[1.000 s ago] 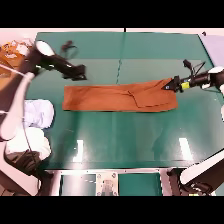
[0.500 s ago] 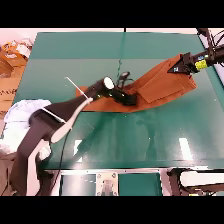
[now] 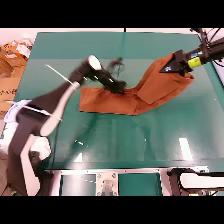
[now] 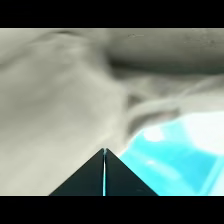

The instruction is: Fold the shirts.

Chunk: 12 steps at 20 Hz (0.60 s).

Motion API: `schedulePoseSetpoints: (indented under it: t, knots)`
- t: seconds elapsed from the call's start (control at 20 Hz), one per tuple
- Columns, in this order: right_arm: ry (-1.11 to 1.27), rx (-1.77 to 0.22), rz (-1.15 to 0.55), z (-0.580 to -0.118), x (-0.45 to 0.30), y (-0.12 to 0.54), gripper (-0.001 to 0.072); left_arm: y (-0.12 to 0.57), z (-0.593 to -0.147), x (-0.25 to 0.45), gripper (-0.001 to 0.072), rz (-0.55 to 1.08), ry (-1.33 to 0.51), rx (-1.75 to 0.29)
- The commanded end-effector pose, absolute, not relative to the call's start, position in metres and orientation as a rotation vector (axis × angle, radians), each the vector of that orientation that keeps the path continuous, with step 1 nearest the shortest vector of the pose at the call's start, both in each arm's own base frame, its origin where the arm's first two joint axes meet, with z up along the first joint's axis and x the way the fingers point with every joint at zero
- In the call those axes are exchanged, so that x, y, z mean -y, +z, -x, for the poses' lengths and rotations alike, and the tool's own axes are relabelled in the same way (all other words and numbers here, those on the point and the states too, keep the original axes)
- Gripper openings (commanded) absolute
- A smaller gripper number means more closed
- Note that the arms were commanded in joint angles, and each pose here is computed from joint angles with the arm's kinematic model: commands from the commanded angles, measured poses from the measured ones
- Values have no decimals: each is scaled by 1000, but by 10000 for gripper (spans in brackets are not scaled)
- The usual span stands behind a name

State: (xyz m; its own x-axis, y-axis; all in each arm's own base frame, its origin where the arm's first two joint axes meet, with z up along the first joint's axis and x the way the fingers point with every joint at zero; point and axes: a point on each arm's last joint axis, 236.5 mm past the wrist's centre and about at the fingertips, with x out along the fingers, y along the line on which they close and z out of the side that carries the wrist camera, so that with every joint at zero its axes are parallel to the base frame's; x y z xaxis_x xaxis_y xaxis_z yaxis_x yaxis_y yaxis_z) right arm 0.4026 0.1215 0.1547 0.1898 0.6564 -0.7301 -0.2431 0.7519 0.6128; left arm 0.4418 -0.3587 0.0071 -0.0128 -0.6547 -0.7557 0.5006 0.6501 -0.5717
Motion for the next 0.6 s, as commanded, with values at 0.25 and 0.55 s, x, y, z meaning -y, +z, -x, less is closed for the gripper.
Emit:
schedulePoseSetpoints:
  t: [0.25,0.55]
  knots:
    - [795,-1117,-433,-427,-331,117,18,114,-474,136,22,82,-546,-1232]
    - [712,-968,-661,-453,-487,2,559,107,-474,97,22,130,-478,-1260]
